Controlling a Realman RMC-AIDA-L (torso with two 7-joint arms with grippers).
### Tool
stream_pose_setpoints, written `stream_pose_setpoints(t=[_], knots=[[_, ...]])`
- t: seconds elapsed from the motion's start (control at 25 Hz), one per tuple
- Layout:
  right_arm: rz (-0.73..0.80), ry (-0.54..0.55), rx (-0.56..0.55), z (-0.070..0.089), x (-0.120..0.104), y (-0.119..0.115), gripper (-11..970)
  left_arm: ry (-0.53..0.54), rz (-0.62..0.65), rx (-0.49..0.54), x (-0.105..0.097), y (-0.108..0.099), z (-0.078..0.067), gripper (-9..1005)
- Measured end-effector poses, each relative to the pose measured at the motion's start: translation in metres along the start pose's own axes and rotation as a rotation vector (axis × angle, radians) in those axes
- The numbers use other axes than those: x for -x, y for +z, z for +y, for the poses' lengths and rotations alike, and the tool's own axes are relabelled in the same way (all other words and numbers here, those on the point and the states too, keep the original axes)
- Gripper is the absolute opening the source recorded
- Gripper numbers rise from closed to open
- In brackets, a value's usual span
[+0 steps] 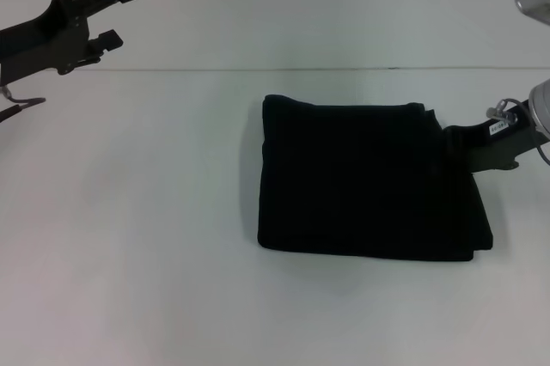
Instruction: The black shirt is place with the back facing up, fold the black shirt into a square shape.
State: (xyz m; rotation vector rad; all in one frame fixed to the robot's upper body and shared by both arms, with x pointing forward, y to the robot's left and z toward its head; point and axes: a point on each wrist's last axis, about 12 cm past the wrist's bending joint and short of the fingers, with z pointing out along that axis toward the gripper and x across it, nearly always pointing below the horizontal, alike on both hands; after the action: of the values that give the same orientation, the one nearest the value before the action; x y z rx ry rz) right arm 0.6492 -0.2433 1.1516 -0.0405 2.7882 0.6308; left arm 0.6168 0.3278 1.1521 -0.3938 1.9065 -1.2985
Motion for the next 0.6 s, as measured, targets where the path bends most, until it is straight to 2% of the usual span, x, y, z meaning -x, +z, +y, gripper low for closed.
stream_pose_setpoints(t=[0.32, 0.56, 0.6], knots=[[-0.059, 0.030, -0.064, -0.019, 0.001, 0.000, 96, -0.010, 0.002, 0.000, -0.001, 0.000, 0.002, 933], [-0.160, 0.050, -0.162, -0.033, 0.010, 0.002, 314, -0.015, 0.000, 0.003, -0.002, 0.000, 0.003, 933], [-0.194, 0.055, -0.191, -0.037, 0.014, 0.001, 317, -0.016, 0.000, 0.003, -0.002, 0.000, 0.003, 932]])
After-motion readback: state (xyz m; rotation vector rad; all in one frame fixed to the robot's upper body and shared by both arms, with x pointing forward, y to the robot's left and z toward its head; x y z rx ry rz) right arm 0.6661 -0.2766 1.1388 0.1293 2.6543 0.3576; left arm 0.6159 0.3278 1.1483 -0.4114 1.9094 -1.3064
